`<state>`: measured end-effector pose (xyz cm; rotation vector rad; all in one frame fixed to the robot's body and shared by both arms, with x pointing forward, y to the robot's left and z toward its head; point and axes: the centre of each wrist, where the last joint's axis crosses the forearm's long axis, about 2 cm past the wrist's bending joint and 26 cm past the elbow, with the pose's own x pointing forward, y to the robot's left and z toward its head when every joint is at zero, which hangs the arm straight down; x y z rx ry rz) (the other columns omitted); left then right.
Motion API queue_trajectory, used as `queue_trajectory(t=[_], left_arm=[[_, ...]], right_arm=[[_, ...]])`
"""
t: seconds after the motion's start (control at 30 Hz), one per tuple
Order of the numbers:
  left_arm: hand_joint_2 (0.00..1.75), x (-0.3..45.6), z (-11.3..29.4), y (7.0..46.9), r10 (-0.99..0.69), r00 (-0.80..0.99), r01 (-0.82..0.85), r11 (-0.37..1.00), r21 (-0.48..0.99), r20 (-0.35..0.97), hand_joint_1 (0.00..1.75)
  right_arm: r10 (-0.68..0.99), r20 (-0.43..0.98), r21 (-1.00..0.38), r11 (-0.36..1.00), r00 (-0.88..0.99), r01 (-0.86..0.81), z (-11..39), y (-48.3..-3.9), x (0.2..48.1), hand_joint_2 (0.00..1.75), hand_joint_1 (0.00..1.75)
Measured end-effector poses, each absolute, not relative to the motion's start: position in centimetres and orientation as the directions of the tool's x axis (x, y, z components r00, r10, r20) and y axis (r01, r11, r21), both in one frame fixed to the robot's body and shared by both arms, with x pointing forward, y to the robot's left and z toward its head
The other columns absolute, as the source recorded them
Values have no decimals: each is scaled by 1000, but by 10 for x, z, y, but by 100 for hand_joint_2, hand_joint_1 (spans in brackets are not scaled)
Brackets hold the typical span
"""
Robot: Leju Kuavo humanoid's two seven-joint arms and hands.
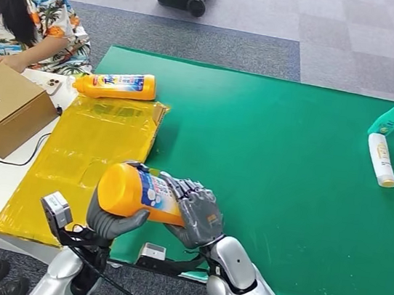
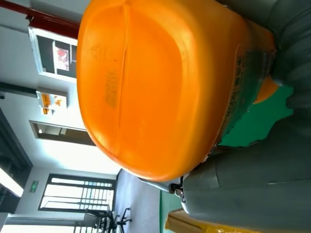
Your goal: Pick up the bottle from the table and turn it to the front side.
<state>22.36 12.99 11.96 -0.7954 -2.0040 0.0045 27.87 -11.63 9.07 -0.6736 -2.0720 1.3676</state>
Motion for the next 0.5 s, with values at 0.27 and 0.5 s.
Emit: queue_trajectory(t=[0.27, 0.5], left_arm=[[175, 226, 129, 132, 468, -408, 498, 834, -238, 784, 175], [175, 246, 155, 144, 241, -590, 290, 954, -77, 771, 175]], right_arm=[[684, 176, -925, 360, -708, 118, 90, -117, 277, 175, 0], [531, 442, -705, 704, -723, 86, 95, -108, 252, 175, 0]])
